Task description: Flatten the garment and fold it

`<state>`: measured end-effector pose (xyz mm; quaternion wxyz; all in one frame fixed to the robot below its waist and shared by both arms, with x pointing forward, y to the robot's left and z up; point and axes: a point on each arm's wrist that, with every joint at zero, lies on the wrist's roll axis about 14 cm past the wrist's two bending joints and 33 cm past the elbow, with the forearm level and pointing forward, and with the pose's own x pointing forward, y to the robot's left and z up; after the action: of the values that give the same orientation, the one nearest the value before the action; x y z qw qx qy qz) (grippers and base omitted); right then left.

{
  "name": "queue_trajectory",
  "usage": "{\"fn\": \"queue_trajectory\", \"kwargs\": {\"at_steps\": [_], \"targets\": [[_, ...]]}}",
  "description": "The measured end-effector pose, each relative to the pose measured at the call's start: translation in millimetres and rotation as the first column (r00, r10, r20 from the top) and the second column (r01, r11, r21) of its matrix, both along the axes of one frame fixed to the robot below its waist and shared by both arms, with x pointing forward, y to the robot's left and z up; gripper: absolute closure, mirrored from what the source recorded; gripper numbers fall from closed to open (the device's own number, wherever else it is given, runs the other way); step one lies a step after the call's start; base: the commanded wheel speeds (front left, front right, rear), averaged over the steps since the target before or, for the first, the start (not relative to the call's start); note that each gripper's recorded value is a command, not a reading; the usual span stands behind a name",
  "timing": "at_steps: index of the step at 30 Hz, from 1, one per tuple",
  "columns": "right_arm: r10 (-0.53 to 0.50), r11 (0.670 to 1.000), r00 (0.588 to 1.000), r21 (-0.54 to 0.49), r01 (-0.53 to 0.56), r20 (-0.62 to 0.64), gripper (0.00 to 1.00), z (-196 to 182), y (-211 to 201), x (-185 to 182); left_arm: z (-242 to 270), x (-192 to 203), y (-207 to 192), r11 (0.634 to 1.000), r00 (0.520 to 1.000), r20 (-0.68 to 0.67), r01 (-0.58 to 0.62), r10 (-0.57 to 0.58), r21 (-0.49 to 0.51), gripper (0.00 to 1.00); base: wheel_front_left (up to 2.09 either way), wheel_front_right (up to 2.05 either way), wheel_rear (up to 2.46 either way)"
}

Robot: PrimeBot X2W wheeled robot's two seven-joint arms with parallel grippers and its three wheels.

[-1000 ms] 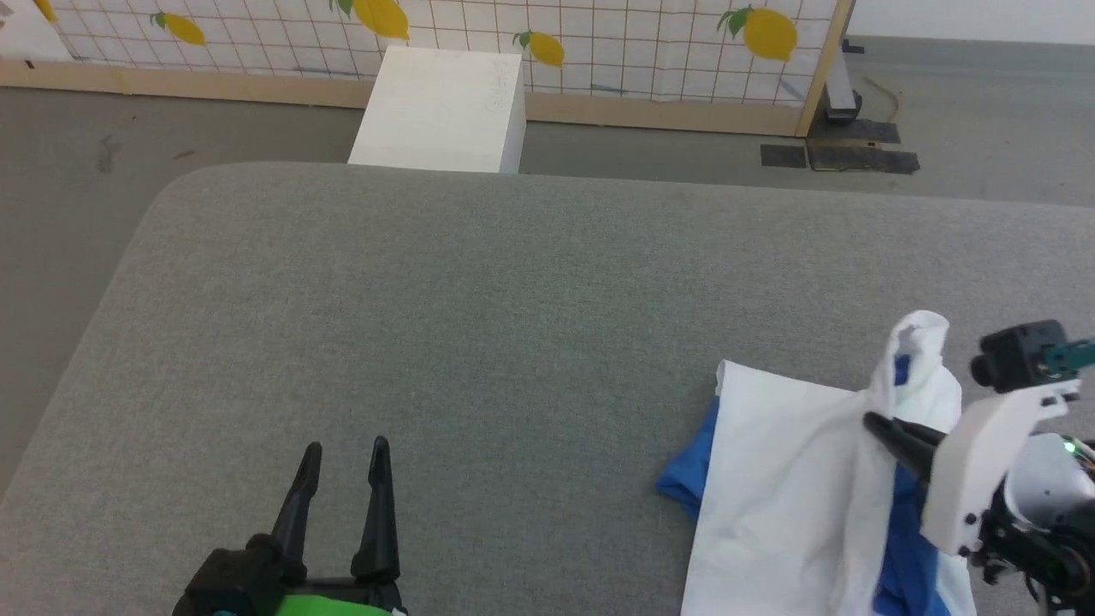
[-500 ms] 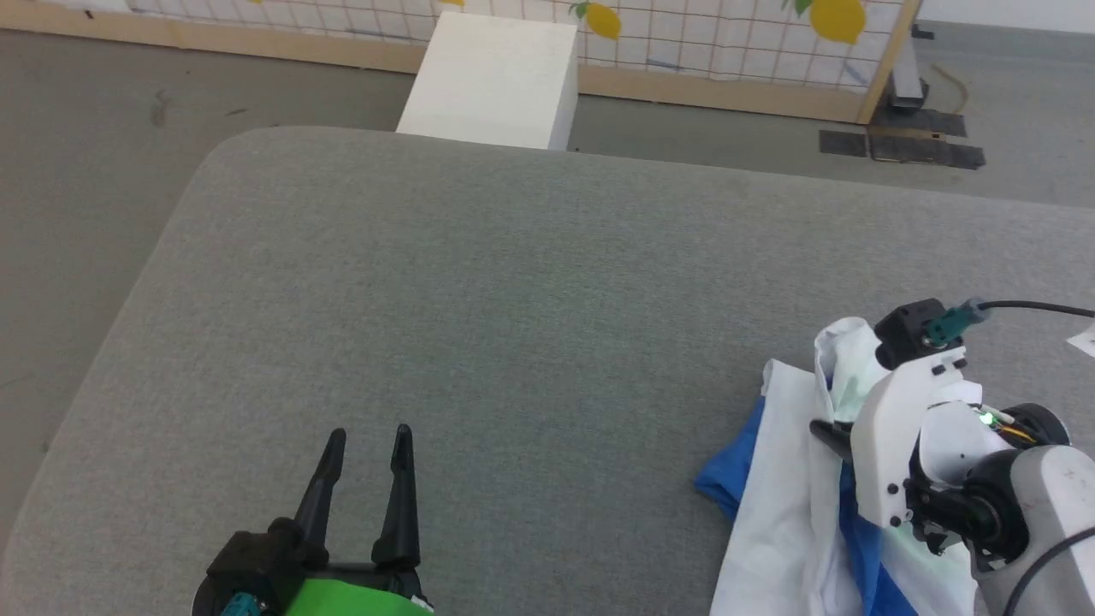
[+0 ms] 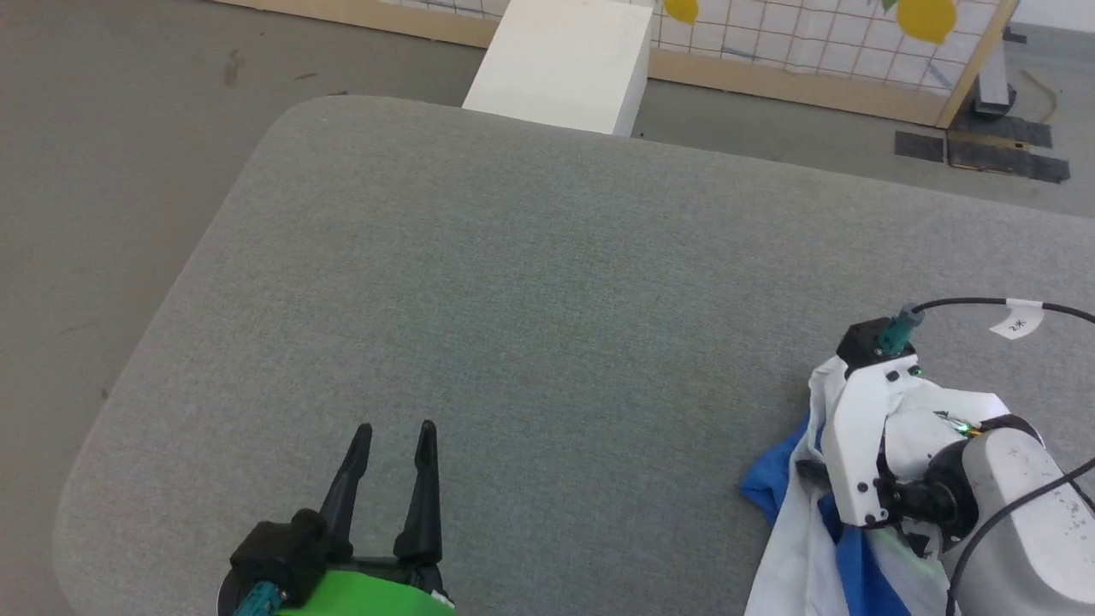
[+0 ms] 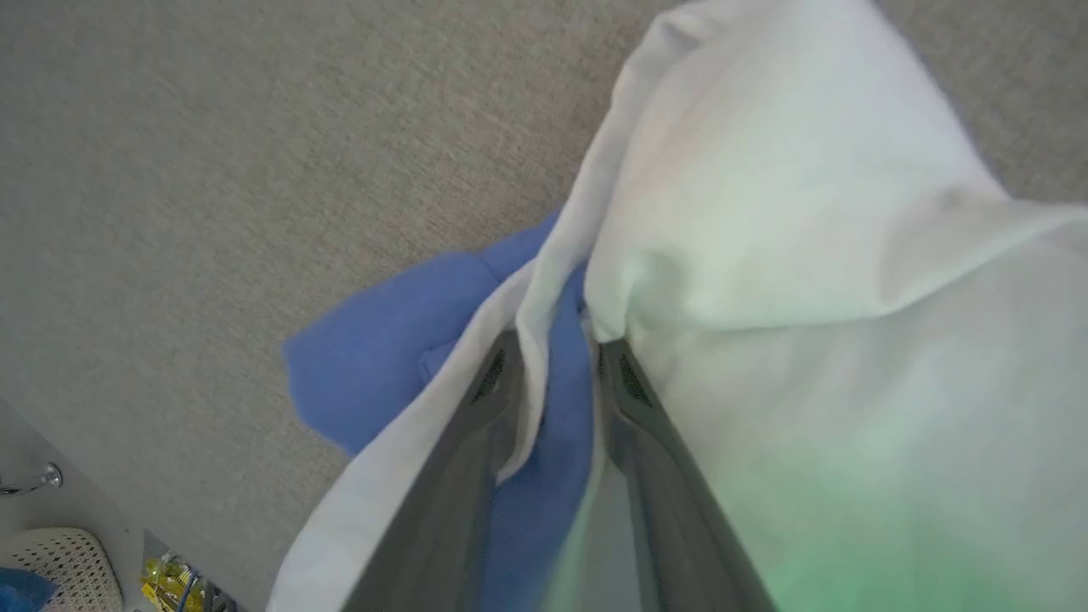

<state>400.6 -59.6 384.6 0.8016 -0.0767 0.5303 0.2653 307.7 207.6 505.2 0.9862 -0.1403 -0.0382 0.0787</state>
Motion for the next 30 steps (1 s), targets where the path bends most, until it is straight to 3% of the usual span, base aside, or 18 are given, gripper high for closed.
{"fn": "queue_trajectory", "kwargs": {"at_steps": [7,12,17,20,25,30], "targets": [[-0.014,0.997,1.0,0.075,0.012,0.024,0.0,17.1,16.2,-0.7,0.0,-3.3,-0.5,1.0,1.0,0.005,0.003,-0.003,-0.003,0.0,0.0,0.0,0.0],[-0.065,0.978,0.981,0.208,0.026,0.18,0.0,70.1,15.8,13.5,3.1,-1.5,-7.2,0.999,0.999,0.02,0.031,-0.031,-0.004,0.0,0.0,0.0,0.0],[-0.223,0.949,0.889,0.296,0.104,0.401,0.0,121.6,-28.2,28.4,5.5,1.7,-16.8,0.997,0.997,0.032,0.071,-0.071,-0.002,0.0,0.0,0.0,0.0],[-0.326,0.932,0.821,0.307,0.194,0.47,0.0,131.0,-66.6,21.8,8.0,4.5,-22.4,0.996,0.995,0.042,0.094,-0.094,-0.001,0.0,0.0,0.0,0.0],[-0.474,0.874,0.784,0.322,0.364,0.4,0.0,107.7,-109.8,-18.7,9.8,9.0,-34.3,0.99,0.989,0.049,0.139,-0.139,0.005,0.0,0.0,0.0,0.0],[-0.575,0.811,0.771,0.314,0.494,0.273,0.0,74.2,-127.2,-52.9,6.1,17.5,-45.0,0.984,0.984,0.037,0.177,-0.177,0.0,0.0,0.0,0.0,0.0]]}}
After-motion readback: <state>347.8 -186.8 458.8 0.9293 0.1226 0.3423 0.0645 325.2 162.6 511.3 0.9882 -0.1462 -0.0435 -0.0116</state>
